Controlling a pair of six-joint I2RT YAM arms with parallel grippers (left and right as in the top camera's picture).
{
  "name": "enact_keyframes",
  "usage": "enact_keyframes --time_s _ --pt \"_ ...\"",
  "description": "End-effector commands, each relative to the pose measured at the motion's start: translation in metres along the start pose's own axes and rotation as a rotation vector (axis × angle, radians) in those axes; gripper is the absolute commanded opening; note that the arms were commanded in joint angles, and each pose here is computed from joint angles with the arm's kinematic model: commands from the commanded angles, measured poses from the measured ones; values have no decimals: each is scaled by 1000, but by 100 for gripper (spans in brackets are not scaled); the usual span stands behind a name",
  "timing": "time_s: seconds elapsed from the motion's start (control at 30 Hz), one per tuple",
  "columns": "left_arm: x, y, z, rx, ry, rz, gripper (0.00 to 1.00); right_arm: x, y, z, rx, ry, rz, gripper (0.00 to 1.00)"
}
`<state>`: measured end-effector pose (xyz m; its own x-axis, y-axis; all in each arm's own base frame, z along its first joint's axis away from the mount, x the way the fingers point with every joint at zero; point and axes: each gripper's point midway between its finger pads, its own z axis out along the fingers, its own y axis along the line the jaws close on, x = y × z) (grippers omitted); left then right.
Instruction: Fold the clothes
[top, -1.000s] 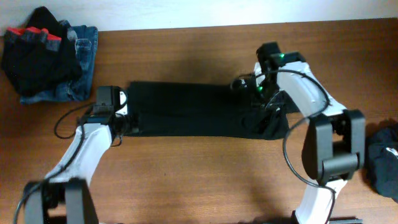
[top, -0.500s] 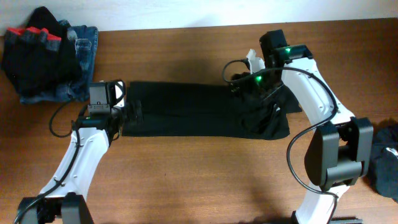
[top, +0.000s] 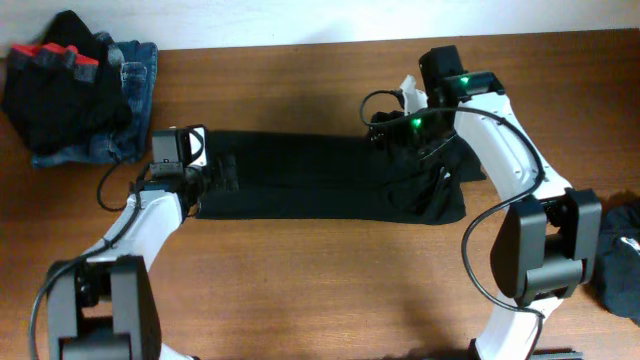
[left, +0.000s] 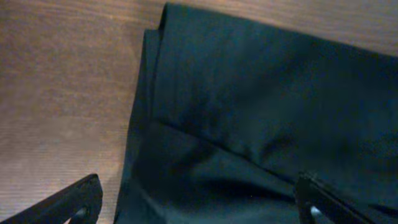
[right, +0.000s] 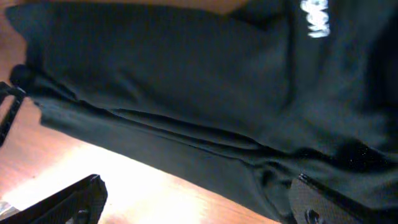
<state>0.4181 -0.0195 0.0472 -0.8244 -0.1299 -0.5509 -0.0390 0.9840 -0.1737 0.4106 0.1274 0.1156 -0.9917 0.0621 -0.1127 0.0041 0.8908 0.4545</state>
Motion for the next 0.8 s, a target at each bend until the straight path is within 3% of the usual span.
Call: enact_keyframes --time_s 0.0,0.37,0.77 --pt "-7 -6 5 81 -14 -13 98 -5 -5 -24 46 -57 7 99" --pt "-7 -5 18 128 -17 -29 98 -5 3 -65 44 -149 -10 99" --pt "-4 25 37 98 -16 -81 96 30 16 -176 188 -400 -68 99"
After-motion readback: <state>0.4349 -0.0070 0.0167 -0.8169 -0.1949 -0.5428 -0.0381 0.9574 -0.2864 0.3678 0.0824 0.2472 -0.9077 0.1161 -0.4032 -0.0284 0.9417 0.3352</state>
